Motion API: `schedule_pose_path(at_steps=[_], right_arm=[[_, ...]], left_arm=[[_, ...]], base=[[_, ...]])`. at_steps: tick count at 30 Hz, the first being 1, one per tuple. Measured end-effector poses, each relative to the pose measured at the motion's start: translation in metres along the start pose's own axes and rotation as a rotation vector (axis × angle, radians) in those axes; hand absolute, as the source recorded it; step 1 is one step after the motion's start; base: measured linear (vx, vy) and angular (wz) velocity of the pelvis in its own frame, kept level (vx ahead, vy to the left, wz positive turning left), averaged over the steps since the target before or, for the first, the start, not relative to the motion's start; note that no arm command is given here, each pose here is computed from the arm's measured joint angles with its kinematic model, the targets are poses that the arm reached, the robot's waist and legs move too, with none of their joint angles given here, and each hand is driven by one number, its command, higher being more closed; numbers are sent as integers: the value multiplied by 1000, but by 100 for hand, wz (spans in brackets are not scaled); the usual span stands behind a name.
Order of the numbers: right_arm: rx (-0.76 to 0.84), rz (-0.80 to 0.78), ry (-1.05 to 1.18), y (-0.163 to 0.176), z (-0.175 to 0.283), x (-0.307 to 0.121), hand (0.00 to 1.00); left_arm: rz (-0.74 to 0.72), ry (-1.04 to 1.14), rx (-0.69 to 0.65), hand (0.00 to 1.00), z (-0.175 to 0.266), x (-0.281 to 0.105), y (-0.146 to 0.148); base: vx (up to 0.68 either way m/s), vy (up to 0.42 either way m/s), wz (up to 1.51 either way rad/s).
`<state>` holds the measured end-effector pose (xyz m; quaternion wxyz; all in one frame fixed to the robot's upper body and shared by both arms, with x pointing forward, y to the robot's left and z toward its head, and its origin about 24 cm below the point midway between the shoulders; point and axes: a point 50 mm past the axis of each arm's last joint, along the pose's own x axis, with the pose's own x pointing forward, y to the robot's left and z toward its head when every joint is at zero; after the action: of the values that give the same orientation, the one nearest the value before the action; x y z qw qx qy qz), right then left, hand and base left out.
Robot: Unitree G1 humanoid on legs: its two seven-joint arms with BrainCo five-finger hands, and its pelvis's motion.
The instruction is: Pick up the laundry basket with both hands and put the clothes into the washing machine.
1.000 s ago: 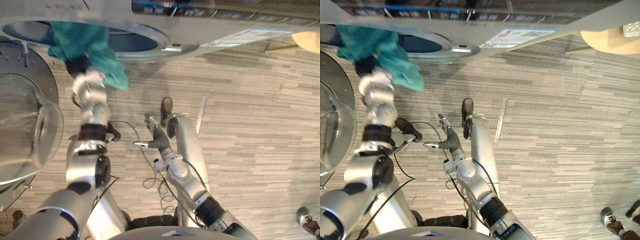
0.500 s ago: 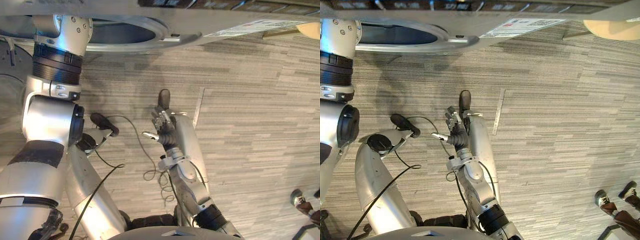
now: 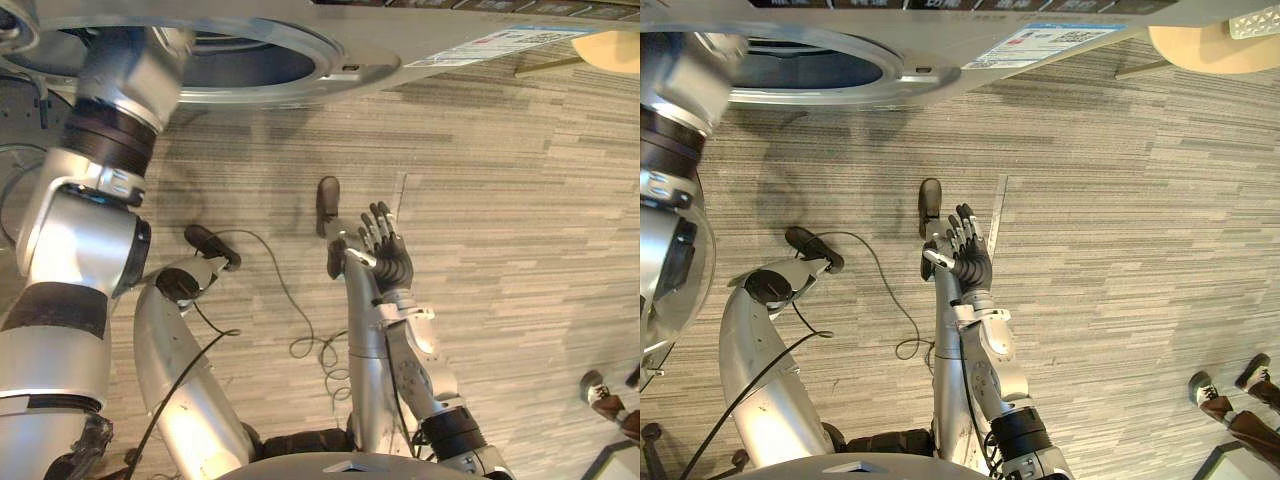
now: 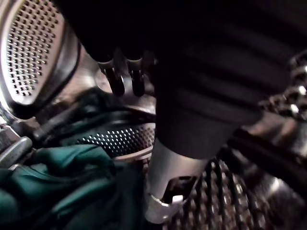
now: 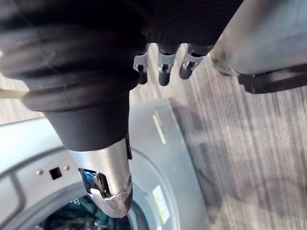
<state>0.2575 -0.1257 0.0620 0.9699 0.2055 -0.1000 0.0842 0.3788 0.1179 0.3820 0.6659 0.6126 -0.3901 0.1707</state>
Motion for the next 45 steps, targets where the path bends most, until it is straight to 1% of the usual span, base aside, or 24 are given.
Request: schedule_pose_path(at_steps=[2, 4, 5, 7, 8, 10, 13, 15, 17, 19, 20, 21, 22, 23, 24, 25, 26, 28, 29, 31, 35, 40, 42, 45], right_arm=[[-15, 1, 7, -4, 0, -1, 0], [-29, 0, 12, -6, 1, -2, 0], [-37, -1, 16, -8, 1, -3, 0], [-52, -5, 25, -11, 0, -6, 0], [-56, -5, 27, -12, 0, -6, 0], [-61, -8, 34, -13, 0, -6, 0], [-72, -36, 40, -18, 1, -6, 0], [-78, -47, 42, -19, 0, -6, 0], [-78, -72, 53, -21, -2, -6, 0], [-86, -106, 100, -26, -10, -8, 0], [-117, -129, 147, -28, -17, -9, 0], [-121, -133, 158, -28, -18, -9, 0], [-133, -138, 191, -27, -24, -10, 0], [-152, -151, 237, -29, -31, -13, 0], [-169, -157, 257, -29, -35, -15, 0], [-192, -167, 283, -30, -38, -19, 0], [-207, -173, 290, -31, -40, -21, 0], [-230, -183, 306, -35, -42, -27, 0], [-237, -185, 312, -36, -42, -29, 0], [-287, -223, 356, -49, -47, -45, 0], [-322, -325, 491, -72, -66, -83, 0], [-290, -447, 609, -88, -83, -120, 0], [-271, -470, 637, -89, -89, -127, 0], [-220, -524, 687, -85, -99, -145, 0]], left_arm=[[-40, 7, -36, 0, 6, -5, -14], [-23, 82, -172, 0, 5, -6, -16], [9, 169, -334, 0, 0, -5, -15], [70, 300, -583, 0, -15, -6, -11], [89, 329, -658, 0, -18, -6, -11], [148, 400, -874, 0, -26, -7, -8], [205, 394, -1032, 0, -24, -6, -1], [246, 359, -1064, 0, -24, -14, 3], [249, 342, -1080, 0, -25, -35, -10], [149, 445, -1107, 0, -27, -79, -57], [29, 580, -1140, 0, -25, -126, -101], [-28, 641, -1154, 0, -24, -149, -118], [-120, 737, -1184, 0, -17, -189, -142], [-250, 856, -1218, 0, -2, -241, -167], [-312, 908, -1248, 0, 9, -265, -176], [-429, 1002, -1300, 0, 33, -309, -189], [-486, 1043, -1329, 0, 46, -329, -192], [-638, 1142, -1463, 0, 83, -381, -193], [-660, 1152, -1493, 0, 89, -389, -191], [-683, 1189, -1628, 0, 106, -411, -179], [-677, 1258, -1723, 0, 110, -436, -170], [-718, 1282, -1702, 0, 113, -445, -172], [-744, 1256, -1666, 0, 108, -442, -177], [-801, 1203, -1563, 0, 96, -445, -178]], base=[[-40, 22, 2], [-41, 18, 4], [-47, 12, 8], [-54, 1, 13], [-49, -15, 16], [-51, -21, 19], [-49, -21, 26], [-30, -25, 17], [-25, -36, 9], [-39, -58, -4], [-40, -82, -9], [-38, -92, -15], [-9, -98, -18], [-3, -76, -18], [55, -101, -18], [73, -59, -11], [126, -86, 1], [137, -78, 24], [138, -91, 25], [125, -115, 26], [175, -67, 3], [4, 102, -62], [-135, 153, -90], [-246, 155, -77]])
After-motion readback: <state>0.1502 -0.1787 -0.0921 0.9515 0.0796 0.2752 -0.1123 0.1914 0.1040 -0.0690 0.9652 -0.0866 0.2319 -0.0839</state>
